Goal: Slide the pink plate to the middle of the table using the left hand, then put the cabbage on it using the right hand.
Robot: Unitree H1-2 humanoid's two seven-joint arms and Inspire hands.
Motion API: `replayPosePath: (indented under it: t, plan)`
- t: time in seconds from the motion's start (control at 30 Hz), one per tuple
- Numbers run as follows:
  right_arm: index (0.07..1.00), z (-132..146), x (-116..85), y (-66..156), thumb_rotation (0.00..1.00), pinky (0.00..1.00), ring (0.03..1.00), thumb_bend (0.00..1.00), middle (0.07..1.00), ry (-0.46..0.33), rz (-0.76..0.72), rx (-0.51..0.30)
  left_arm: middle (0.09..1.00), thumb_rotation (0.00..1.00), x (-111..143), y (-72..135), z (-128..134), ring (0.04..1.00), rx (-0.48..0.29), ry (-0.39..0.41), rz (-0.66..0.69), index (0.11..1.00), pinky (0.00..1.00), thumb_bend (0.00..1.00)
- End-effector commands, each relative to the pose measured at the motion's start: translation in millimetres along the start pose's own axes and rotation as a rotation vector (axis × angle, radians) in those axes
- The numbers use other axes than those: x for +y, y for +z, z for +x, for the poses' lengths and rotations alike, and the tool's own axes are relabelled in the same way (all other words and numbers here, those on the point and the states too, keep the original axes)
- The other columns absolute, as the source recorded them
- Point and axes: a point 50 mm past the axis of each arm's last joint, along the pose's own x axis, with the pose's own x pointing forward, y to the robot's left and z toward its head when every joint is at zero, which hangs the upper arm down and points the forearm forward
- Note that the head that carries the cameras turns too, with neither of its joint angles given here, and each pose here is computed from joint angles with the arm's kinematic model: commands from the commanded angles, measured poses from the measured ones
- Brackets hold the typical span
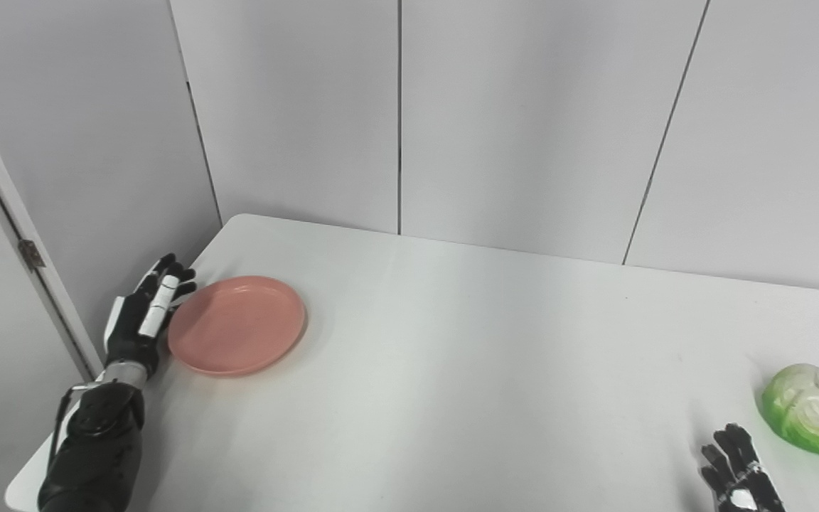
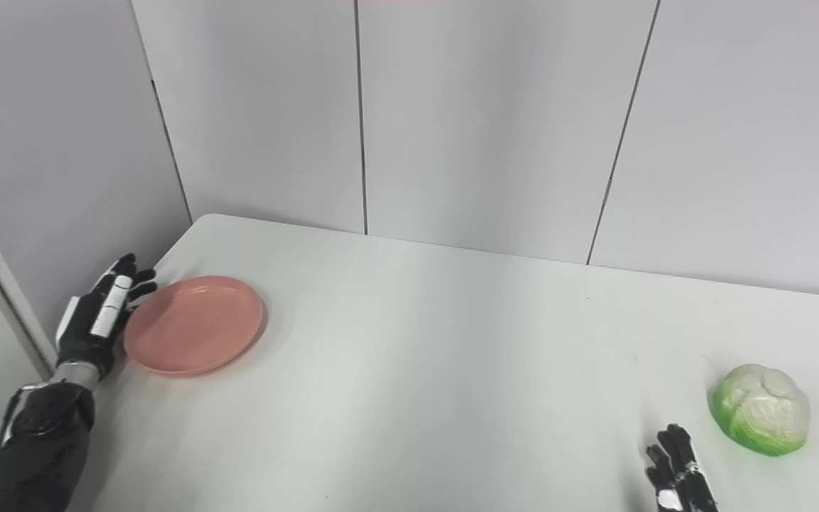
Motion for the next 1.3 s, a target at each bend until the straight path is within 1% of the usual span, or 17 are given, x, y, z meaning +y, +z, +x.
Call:
replayPosePath:
  t: [0.0, 0.17, 0.3, 0.4, 0.5, 0.57, 0.7, 0.83, 0.93, 0.97, 1.0, 1.07, 1.1, 1.17, 1.27]
  plan:
    - [0.960, 0, 5, 2, 0.78, 0.97, 0.951, 0.74, 0.961, 0.007, 0.003, 0.003, 0.800, 0.78, -29, 15, 13, 0.798, -0.046, -0.104, -0.008, 0.872, 0.65, 0.90]
    - [0.956, 0, 8, 3, 0.78, 0.97, 0.945, 0.73, 0.956, 0.005, 0.004, -0.001, 0.781, 0.77, -46, 20, 16, 0.792, -0.048, -0.147, -0.037, 0.865, 0.65, 0.90]
    - [0.953, 2, 11, 4, 0.79, 0.96, 0.937, 0.73, 0.949, 0.007, -0.001, -0.007, 0.778, 0.78, -58, 22, 14, 0.785, -0.060, -0.189, -0.022, 0.861, 0.63, 0.90]
    - [0.952, 3, 13, 3, 0.79, 0.95, 0.936, 0.74, 0.947, 0.010, -0.005, -0.013, 0.777, 0.78, -64, 20, 13, 0.787, -0.062, -0.206, -0.012, 0.858, 0.63, 0.91]
    - [0.949, 5, 17, 3, 0.79, 0.94, 0.927, 0.74, 0.943, 0.012, -0.009, -0.018, 0.785, 0.81, -69, 16, 11, 0.788, -0.057, -0.220, 0.006, 0.864, 0.62, 0.90]
    - [0.954, 6, 19, 4, 0.80, 0.94, 0.926, 0.74, 0.945, 0.012, -0.013, -0.021, 0.791, 0.82, -72, 16, 9, 0.793, -0.049, -0.230, 0.010, 0.867, 0.59, 0.89]
    - [0.946, 9, 24, 6, 0.79, 0.91, 0.917, 0.75, 0.937, 0.011, -0.017, -0.030, 0.812, 0.82, -83, 12, 1, 0.809, -0.036, -0.266, -0.013, 0.891, 0.61, 0.88]
    - [0.939, 11, 28, 7, 0.79, 0.91, 0.915, 0.76, 0.930, 0.009, -0.016, -0.034, 0.821, 0.84, -97, 8, -10, 0.827, -0.015, -0.286, -0.045, 0.897, 0.67, 0.87]
    - [0.941, 13, 31, 9, 0.79, 0.91, 0.914, 0.77, 0.931, 0.011, -0.019, -0.036, 0.833, 0.85, -109, 4, -19, 0.844, 0.014, -0.298, -0.073, 0.890, 0.68, 0.90]
    - [0.940, 14, 32, 9, 0.80, 0.91, 0.914, 0.77, 0.929, 0.012, -0.021, -0.036, 0.835, 0.85, -112, 3, -20, 0.851, 0.024, -0.298, -0.080, 0.884, 0.71, 0.92]
    - [0.940, 15, 34, 10, 0.80, 0.91, 0.917, 0.77, 0.930, 0.013, -0.017, -0.036, 0.856, 0.85, -121, 1, -27, 0.872, 0.049, -0.290, -0.116, 0.887, 0.78, 0.94]
    - [0.940, 16, 36, 11, 0.80, 0.91, 0.918, 0.77, 0.931, 0.015, -0.013, -0.037, 0.869, 0.86, -136, -2, -39, 0.884, 0.088, -0.275, -0.169, 0.889, 0.82, 0.95]
    - [0.939, 17, 37, 11, 0.80, 0.91, 0.915, 0.77, 0.932, 0.015, -0.012, -0.036, 0.888, 0.87, -142, -3, -44, 0.907, 0.102, -0.267, -0.186, 0.893, 0.90, 0.95]
    - [0.938, 19, 40, 12, 0.79, 0.91, 0.912, 0.76, 0.932, 0.018, -0.011, -0.035, 0.904, 0.89, -154, -4, -53, 0.925, 0.116, -0.255, -0.199, 0.900, 0.96, 0.94]
    - [0.937, 22, 45, 13, 0.78, 0.91, 0.907, 0.76, 0.929, 0.019, -0.006, -0.032, 0.916, 0.91, -178, -2, -71, 0.940, 0.125, -0.250, -0.212, 0.906, 1.00, 0.93]
